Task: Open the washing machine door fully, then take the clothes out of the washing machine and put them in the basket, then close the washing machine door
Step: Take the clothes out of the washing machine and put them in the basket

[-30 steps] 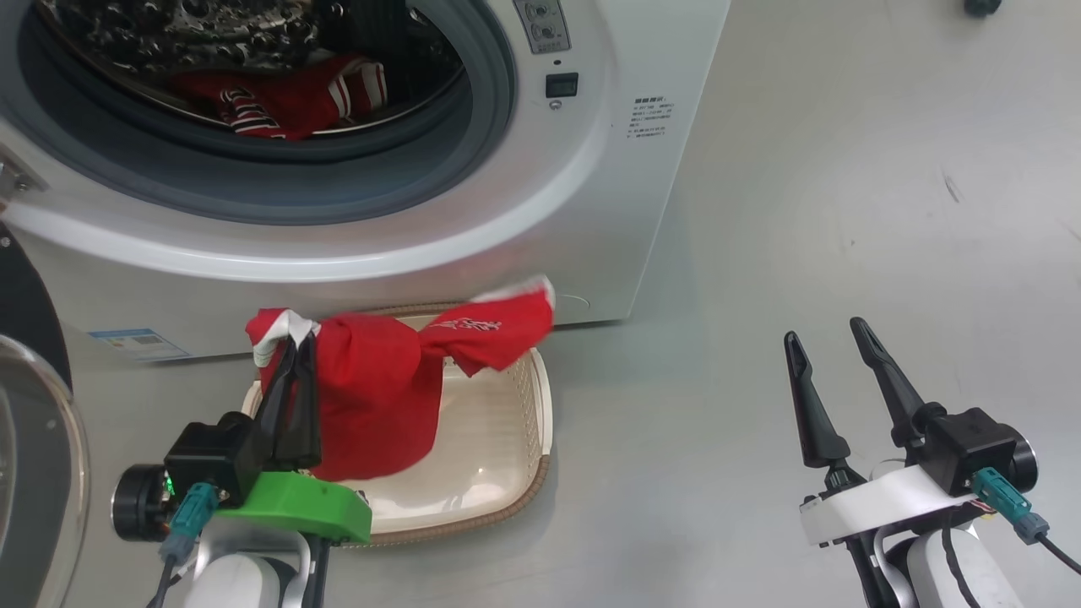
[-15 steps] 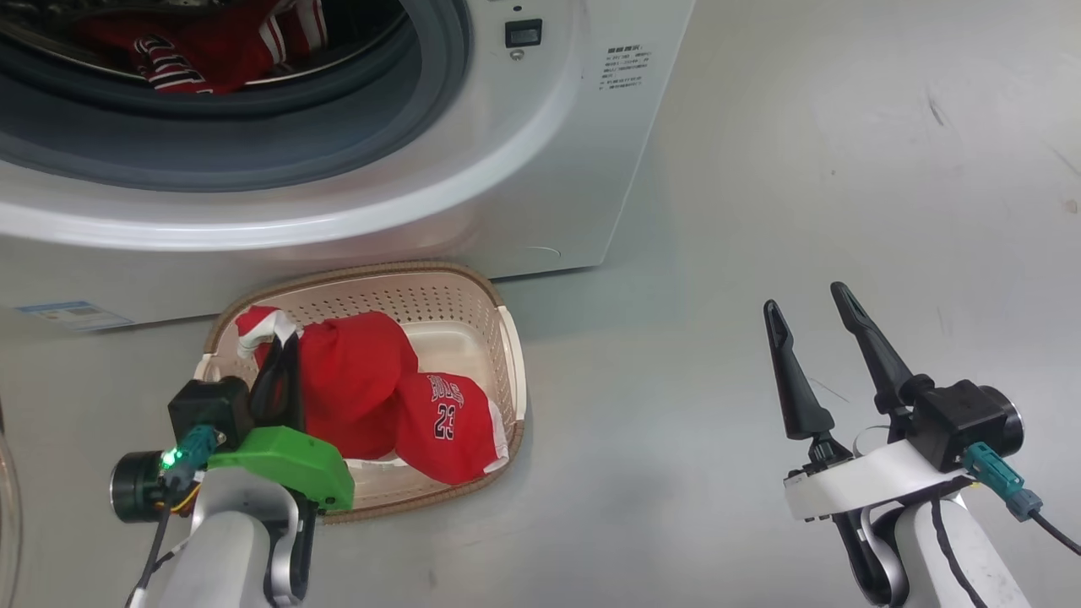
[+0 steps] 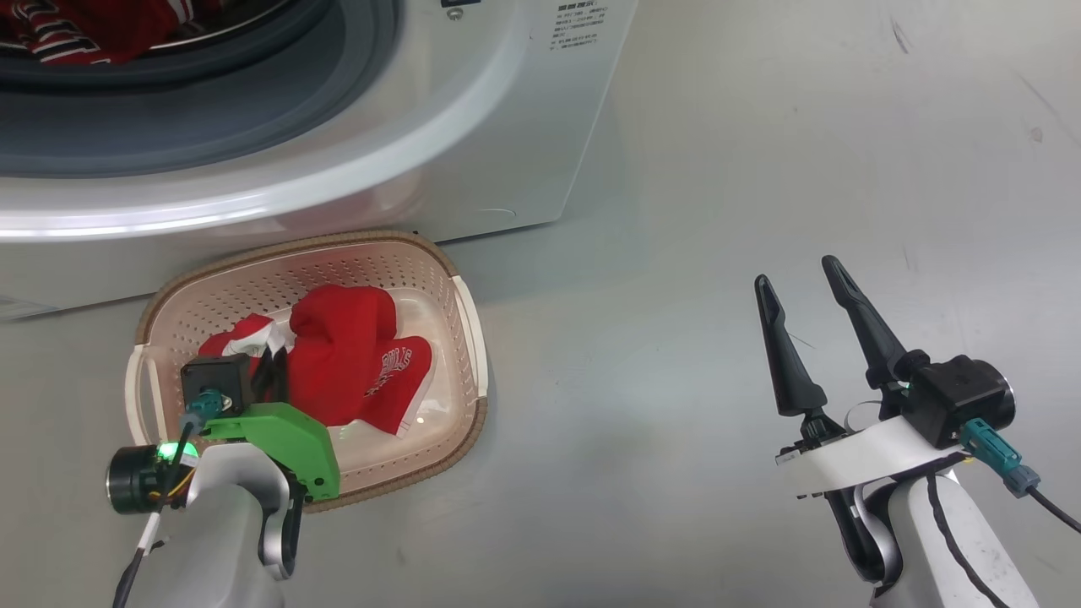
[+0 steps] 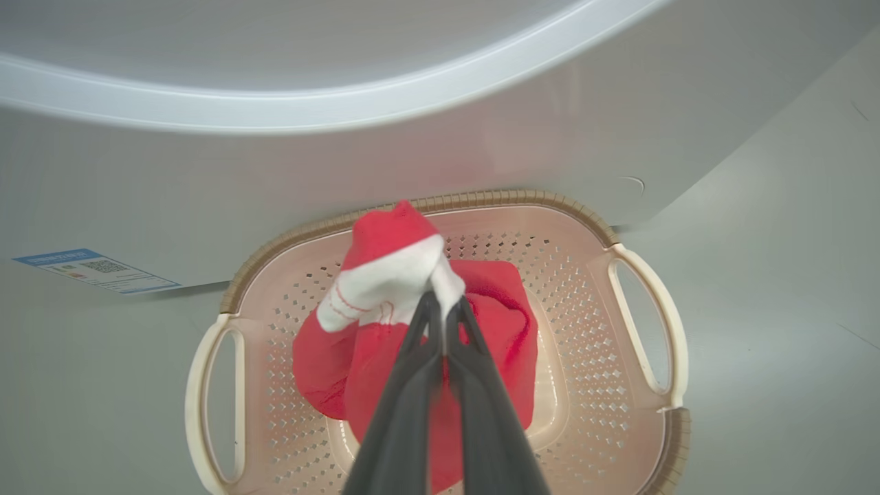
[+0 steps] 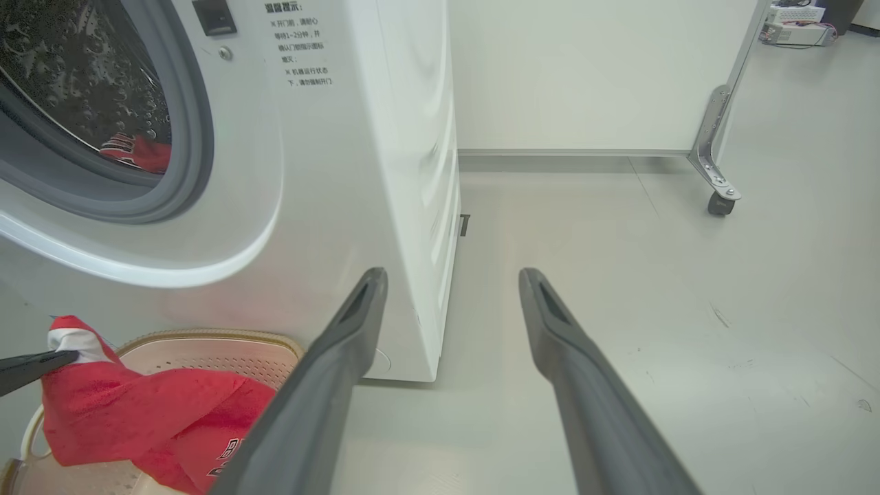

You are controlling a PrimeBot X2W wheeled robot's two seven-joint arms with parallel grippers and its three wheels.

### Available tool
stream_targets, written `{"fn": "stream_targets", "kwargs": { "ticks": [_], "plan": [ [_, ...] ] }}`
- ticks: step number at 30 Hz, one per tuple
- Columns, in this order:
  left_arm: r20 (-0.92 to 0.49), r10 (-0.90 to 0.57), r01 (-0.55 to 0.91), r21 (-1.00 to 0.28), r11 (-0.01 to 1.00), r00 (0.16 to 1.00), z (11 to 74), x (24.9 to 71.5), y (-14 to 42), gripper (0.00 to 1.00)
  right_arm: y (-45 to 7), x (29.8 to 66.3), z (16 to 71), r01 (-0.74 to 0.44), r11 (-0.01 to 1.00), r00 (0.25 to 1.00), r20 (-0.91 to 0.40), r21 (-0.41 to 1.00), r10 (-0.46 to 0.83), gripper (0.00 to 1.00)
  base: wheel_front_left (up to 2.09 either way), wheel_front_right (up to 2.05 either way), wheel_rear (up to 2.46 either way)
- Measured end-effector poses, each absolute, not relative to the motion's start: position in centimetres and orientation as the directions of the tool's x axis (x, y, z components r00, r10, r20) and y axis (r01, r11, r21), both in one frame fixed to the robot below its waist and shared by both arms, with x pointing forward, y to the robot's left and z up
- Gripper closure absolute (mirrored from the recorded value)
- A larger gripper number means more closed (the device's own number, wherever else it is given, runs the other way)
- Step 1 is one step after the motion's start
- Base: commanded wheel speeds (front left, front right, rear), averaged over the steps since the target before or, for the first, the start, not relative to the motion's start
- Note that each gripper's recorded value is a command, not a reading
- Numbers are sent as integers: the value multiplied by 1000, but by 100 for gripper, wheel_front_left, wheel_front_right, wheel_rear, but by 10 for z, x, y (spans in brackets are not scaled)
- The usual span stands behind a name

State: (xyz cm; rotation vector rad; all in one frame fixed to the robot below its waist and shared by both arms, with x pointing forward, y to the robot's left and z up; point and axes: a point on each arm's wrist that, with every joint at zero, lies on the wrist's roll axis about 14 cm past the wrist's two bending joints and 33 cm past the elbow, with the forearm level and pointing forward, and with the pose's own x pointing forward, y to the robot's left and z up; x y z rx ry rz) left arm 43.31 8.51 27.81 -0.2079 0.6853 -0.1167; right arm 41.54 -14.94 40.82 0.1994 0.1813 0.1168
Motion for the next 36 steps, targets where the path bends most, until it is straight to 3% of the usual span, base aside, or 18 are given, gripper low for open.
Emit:
{"fn": "stream_targets", "kwargs": {
  "ticks": [4,5,6,7,8,9,20,36],
  "plan": [
    [-675,-185,53,-211,976,715,258,423,81,98,-154,415,402,-82,976,975,-186,201,121,0,0,0,0],
    [-686,-185,53,-208,977,704,255,420,80,79,-155,414,401,-80,976,975,-189,201,119,0,0,0,0],
    [-696,-183,52,-205,977,694,251,418,81,67,-155,414,400,-79,977,974,-193,200,118,0,0,0,0],
    [-705,-181,50,-201,978,686,248,416,81,33,-155,414,400,-78,977,974,-194,200,118,0,0,0,0],
    [-710,-178,48,-199,979,681,247,415,82,5,-155,414,399,-78,976,974,-196,201,118,0,0,0,0],
    [-712,-176,47,-198,979,680,246,416,82,0,-155,414,399,-78,976,973,-196,203,118,0,0,0,0],
    [-659,-141,17,-191,982,739,259,428,91,0,-152,412,401,-89,973,972,-193,212,131,0,0,0,0],
    [-441,-138,44,-217,975,887,329,458,98,0,-154,414,426,-110,974,982,-127,198,137,0,0,0,0]
  ]
}}
